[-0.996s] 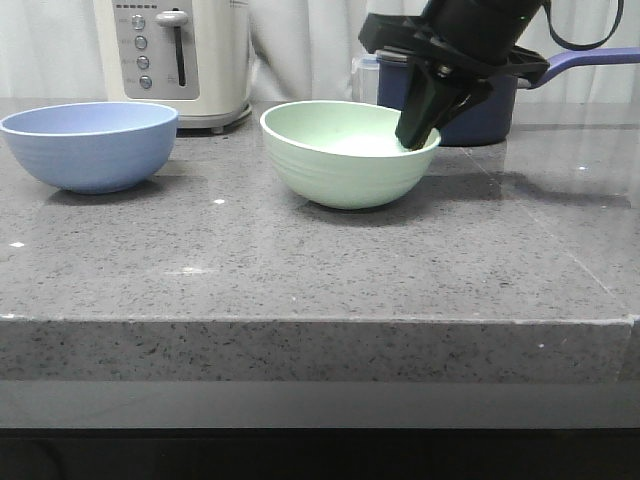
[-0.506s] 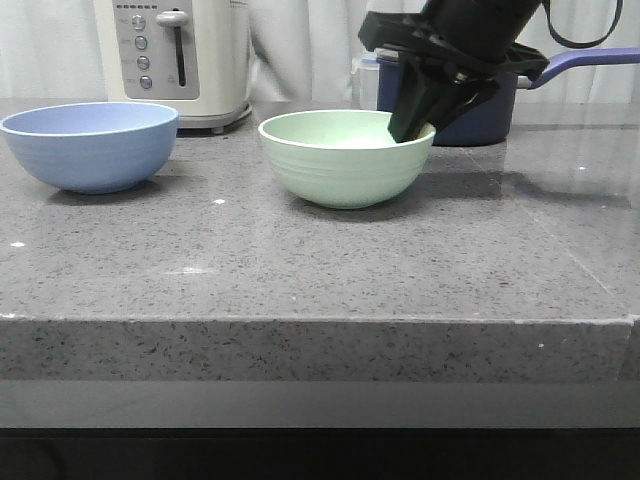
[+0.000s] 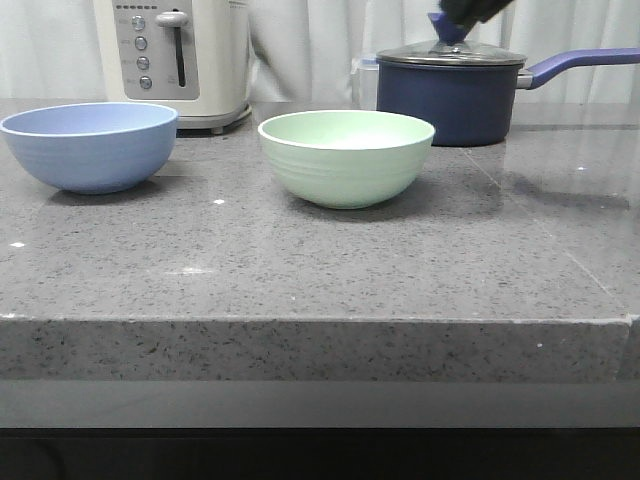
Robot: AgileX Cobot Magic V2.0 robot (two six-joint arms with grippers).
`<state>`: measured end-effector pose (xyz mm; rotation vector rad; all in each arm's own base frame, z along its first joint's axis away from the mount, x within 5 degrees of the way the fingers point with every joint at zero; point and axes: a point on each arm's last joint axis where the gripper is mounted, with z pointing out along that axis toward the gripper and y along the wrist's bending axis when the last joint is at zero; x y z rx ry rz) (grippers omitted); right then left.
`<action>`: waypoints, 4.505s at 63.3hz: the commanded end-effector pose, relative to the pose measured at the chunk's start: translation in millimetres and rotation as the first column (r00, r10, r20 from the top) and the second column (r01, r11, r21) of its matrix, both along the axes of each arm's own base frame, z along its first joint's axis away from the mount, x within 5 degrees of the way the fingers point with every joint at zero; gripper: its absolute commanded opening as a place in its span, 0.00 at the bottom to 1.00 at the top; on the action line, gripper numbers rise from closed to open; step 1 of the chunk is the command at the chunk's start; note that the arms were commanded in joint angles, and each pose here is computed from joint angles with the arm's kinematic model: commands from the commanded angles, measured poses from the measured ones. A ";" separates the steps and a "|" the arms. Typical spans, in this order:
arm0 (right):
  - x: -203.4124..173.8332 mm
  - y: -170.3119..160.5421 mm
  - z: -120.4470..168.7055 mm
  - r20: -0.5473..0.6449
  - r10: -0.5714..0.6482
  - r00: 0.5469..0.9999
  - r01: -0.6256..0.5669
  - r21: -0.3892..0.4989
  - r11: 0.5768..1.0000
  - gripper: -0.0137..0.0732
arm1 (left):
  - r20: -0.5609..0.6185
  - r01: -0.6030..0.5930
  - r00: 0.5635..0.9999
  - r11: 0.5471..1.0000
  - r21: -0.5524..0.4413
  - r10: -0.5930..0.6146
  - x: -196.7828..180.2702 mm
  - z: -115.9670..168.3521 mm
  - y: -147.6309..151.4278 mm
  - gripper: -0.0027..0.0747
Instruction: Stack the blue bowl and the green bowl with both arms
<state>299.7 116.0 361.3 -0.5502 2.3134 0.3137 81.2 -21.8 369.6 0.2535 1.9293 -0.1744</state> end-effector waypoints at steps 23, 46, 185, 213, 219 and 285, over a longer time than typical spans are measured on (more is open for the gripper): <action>-34.6 -9.8 -30.8 0.021 0.095 0.995 -0.093 -0.076 0.993 0.09 | 0.087 0.010 0.996 1.000 -0.029 -0.008 2.5 14.6 -1.6 0.67; -21.4 12.2 -53.9 -0.005 0.197 0.980 -0.197 -0.093 0.976 0.08 | 0.087 0.010 0.996 1.000 -0.029 -0.008 2.5 14.6 -1.6 0.67; -13.8 15.5 -63.1 -0.020 0.186 0.982 -0.187 -0.081 0.979 0.08 | -0.468 -0.036 0.883 0.999 0.035 0.048 181.5 6.3 -24.8 0.67; -13.8 15.5 -63.1 -0.020 0.186 0.982 -0.187 -0.081 0.979 0.08 | -0.579 -0.096 0.814 0.994 -0.054 0.047 265.6 -26.6 -10.9 0.67; -13.8 15.5 -63.1 -0.020 0.186 0.982 -0.187 -0.081 0.979 0.08 | -0.601 -0.100 0.799 0.992 -0.071 0.038 275.9 -38.1 -12.7 0.67; -13.8 15.5 -63.1 -0.020 0.186 0.982 -0.187 -0.081 0.979 0.08 | -0.576 0.010 0.814 0.995 -0.101 -0.067 287.7 -29.1 -30.5 0.01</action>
